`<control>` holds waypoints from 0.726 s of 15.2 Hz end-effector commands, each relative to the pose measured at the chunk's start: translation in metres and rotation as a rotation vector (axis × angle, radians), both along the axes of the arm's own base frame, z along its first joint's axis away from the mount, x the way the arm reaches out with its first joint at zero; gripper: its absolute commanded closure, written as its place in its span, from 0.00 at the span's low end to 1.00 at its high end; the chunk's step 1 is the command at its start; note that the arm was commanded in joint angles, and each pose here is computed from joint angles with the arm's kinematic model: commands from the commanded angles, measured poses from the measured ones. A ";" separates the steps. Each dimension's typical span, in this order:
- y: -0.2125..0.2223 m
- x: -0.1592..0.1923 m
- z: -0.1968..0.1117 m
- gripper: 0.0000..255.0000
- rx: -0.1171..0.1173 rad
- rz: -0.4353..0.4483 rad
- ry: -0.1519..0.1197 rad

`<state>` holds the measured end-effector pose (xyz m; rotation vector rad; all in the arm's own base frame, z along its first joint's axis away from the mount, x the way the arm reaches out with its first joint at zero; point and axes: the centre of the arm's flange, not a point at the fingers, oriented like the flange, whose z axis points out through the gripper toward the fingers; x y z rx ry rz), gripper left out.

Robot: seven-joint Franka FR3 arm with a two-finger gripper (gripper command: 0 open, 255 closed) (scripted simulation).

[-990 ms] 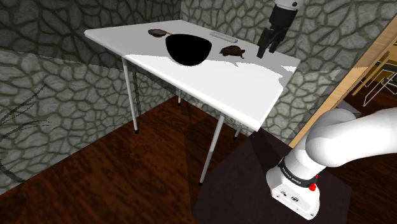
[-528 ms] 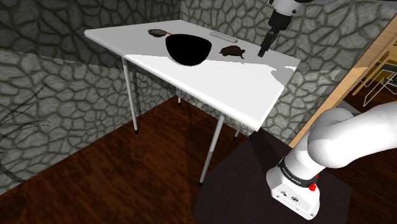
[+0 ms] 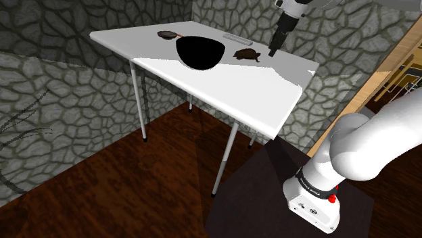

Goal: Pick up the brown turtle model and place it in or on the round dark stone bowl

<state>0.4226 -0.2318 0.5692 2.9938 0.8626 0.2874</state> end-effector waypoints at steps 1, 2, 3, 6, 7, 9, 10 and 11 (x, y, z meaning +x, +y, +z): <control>-0.018 0.024 -0.006 0.00 -0.001 0.089 -0.019; -0.025 0.035 -0.008 0.00 0.001 0.129 -0.027; -0.032 0.046 -0.010 0.00 0.003 0.170 -0.035; -0.047 0.075 -0.015 0.00 0.008 0.270 -0.055; -0.047 0.076 -0.020 0.00 0.008 0.270 -0.055; -0.046 0.079 -0.030 0.00 0.008 0.270 -0.055; -0.045 0.080 -0.036 0.00 0.008 0.270 -0.055; -0.044 0.081 -0.041 0.00 0.008 0.270 -0.055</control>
